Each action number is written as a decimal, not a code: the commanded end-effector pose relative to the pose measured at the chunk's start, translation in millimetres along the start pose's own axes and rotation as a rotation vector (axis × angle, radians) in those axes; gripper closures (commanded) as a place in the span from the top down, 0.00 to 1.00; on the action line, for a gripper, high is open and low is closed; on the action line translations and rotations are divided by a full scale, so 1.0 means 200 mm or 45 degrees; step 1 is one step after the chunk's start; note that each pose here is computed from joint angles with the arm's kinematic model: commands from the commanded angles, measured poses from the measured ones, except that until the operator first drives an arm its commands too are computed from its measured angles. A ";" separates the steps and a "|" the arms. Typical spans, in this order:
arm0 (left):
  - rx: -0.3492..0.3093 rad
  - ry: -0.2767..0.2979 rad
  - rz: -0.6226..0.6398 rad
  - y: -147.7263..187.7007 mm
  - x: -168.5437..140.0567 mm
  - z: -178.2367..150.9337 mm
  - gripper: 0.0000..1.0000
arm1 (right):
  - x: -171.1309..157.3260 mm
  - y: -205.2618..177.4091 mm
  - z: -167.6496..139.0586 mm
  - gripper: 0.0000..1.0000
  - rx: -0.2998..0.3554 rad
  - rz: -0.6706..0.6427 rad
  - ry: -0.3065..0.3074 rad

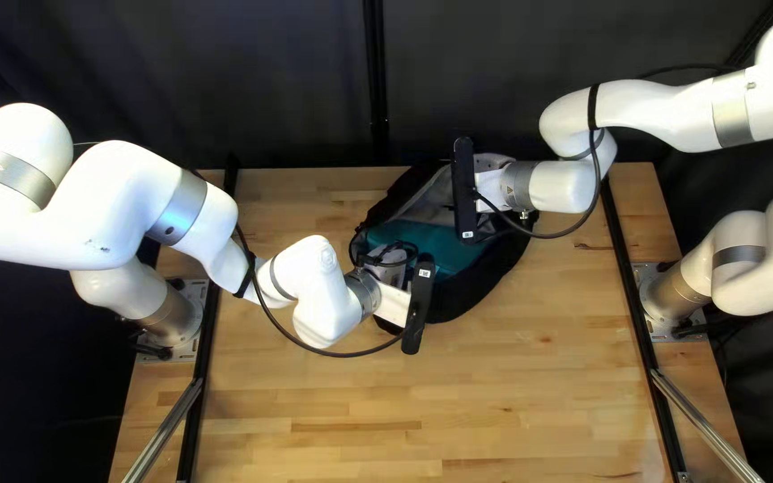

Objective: Remove a lunch box from a kids backpack

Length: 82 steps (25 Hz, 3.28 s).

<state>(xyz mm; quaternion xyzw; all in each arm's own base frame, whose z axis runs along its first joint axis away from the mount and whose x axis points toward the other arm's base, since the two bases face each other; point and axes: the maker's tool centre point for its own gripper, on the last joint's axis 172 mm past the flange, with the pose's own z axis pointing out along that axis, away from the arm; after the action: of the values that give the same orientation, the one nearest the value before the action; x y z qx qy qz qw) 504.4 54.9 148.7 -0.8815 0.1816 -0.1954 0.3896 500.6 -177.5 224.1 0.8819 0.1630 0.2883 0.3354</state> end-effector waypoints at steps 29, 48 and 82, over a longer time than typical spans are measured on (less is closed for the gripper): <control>-0.006 -0.017 0.003 -0.04 0.04 -0.01 0.00 | 0.01 -0.33 -0.50 1.00 0.034 -0.058 -0.056; -0.060 -0.060 0.050 -0.12 0.21 -0.22 0.00 | -0.05 -0.61 -0.55 1.00 0.115 -0.024 -0.069; -0.184 -0.134 0.062 -0.04 0.30 -0.93 0.00 | -0.11 -0.58 -0.56 1.00 0.080 0.003 -0.088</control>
<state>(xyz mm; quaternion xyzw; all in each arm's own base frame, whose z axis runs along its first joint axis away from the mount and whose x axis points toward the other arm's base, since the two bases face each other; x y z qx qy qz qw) 473.3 -75.4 278.1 -0.9117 0.1986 -0.1247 0.3373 403.1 -48.2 204.6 0.9016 0.1602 0.2528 0.3125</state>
